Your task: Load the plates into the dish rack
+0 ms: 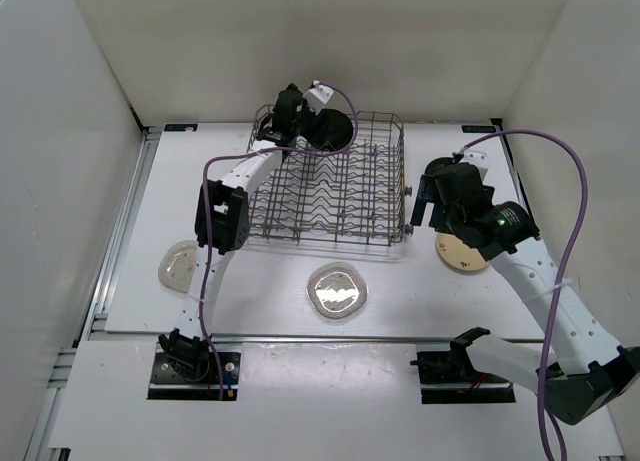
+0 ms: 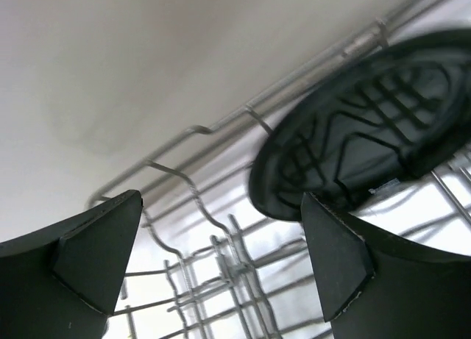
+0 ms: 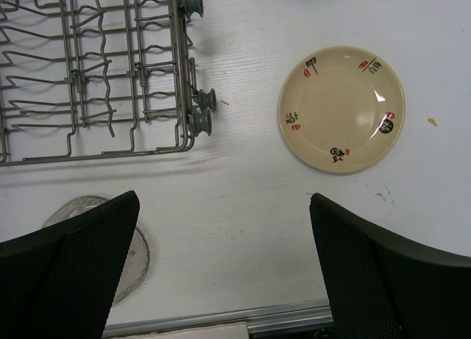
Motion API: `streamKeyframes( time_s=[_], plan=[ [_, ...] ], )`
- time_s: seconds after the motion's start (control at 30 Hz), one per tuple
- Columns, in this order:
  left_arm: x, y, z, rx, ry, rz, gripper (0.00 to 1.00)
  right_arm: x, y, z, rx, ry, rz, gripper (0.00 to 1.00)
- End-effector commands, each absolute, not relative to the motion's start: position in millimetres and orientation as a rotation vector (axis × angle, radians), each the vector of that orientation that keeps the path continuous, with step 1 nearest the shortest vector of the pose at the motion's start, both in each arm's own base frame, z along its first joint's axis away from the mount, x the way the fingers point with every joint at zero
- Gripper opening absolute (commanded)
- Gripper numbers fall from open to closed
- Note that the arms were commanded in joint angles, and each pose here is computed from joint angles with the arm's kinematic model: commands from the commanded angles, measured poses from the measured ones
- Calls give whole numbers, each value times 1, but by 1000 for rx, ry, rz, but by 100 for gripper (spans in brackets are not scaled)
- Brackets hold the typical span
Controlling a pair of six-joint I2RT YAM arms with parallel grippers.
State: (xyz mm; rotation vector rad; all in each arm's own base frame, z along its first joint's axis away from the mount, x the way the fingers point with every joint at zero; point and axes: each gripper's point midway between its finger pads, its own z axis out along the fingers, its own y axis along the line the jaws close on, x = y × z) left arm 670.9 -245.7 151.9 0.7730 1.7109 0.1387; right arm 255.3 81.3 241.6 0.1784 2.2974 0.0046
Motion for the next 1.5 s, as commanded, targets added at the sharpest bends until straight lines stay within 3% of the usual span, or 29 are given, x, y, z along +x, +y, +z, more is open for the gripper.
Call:
streamKeyframes(
  time_s=[0.0, 0.13, 0.27, 0.43, 0.63, 0.83, 1.0, 1.23, 1.47],
  plan=[
    [671, -240, 262, 613, 1542, 158, 100, 254, 80, 245, 204, 2281, 23, 100],
    [655, -225, 321, 449, 1508, 127, 100, 263, 74, 254, 262, 2244, 31, 100],
    [604, -182, 363, 123, 1559, 69, 100, 292, 64, 269, 439, 2184, 88, 100],
    [520, -156, 337, -149, 1727, -12, 100, 336, 50, 278, 688, 2155, 192, 100],
    [414, -121, 303, -354, 1810, -265, 100, 390, 52, 248, 963, 2150, 564, 100],
    [365, -71, 286, -382, 1855, -461, 100, 403, 45, 204, 1141, 2140, 836, 100],
    [351, -81, 287, -333, 1870, -559, 100, 411, 44, 187, 1161, 2163, 872, 100],
    [365, -103, 267, -304, 1982, -741, 100, 422, 52, 153, 1183, 2202, 983, 100],
    [377, -102, 275, -295, 1974, -738, 100, 414, 9, 119, 1320, 2030, 821, 100]
  ],
)
